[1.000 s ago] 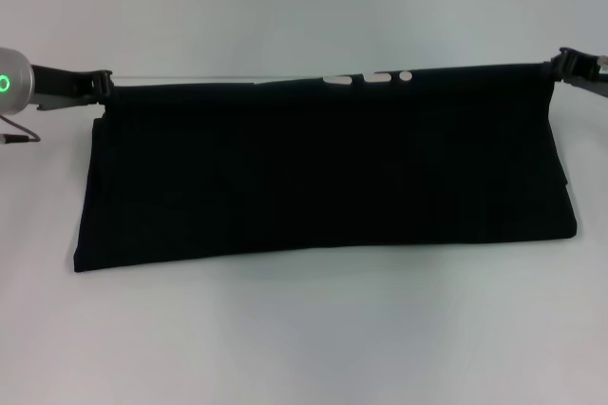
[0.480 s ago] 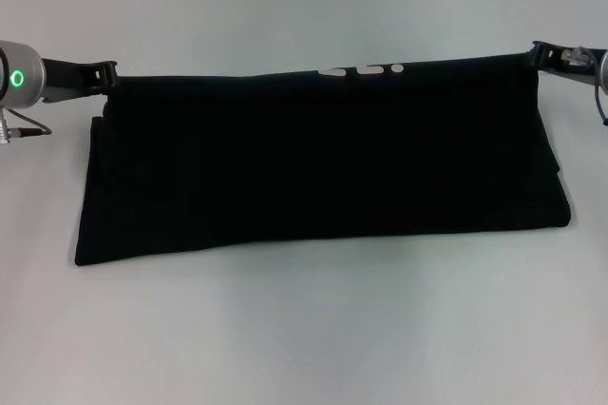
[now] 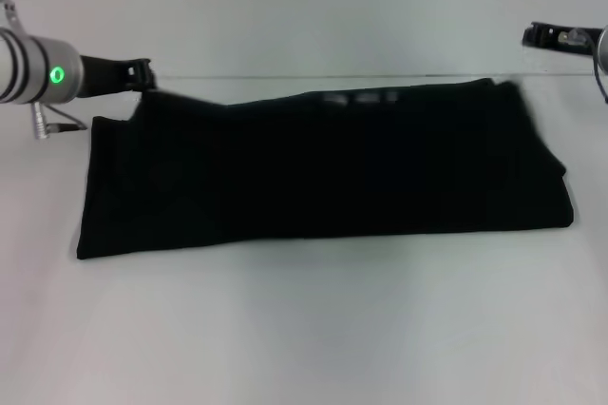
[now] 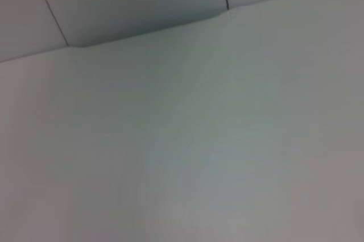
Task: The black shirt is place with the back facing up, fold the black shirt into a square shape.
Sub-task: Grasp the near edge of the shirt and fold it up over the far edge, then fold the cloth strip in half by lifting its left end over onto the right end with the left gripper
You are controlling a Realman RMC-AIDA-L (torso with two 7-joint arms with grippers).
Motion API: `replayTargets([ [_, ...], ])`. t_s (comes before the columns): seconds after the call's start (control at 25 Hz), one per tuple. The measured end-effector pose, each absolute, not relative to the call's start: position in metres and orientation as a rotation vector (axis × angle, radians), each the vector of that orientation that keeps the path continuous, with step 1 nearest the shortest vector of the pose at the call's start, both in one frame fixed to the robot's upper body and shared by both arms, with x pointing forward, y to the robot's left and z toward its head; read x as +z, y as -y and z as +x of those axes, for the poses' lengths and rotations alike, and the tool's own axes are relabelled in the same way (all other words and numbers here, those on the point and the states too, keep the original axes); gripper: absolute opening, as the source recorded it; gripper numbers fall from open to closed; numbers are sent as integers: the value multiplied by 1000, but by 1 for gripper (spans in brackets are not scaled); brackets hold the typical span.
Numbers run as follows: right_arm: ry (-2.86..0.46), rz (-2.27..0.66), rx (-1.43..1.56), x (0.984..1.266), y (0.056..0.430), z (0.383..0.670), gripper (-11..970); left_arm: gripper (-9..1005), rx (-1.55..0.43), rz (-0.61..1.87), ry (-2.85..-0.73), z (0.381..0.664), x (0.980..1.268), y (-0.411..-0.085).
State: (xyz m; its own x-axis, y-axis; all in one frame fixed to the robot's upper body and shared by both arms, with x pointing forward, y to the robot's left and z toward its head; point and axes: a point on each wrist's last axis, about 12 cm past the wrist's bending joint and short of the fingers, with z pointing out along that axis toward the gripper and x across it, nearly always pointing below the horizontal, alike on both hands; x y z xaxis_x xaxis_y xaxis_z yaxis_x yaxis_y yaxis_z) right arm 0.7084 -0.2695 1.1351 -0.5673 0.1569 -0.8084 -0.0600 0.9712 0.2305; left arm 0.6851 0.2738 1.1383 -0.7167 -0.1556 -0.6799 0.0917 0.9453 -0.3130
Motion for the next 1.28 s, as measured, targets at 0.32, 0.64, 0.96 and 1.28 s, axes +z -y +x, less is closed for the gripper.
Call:
replayTargets([
  [0.32,-2161,50,326,1161,286,717,346,265,-515,-93,-2314,689,1152,-267],
  [0.64,-2248,113,593,1184,310,698,503,533,-958,-234,-2303,649,1164,-327],
  [0.96,-2299,167,700,1191,325,687,754,767,-1158,-383,-2341,585,1133,-369],
  [1.28,-2312,173,704,1188,328,684,808,789,-1341,-607,-2289,537,1102,-383],
])
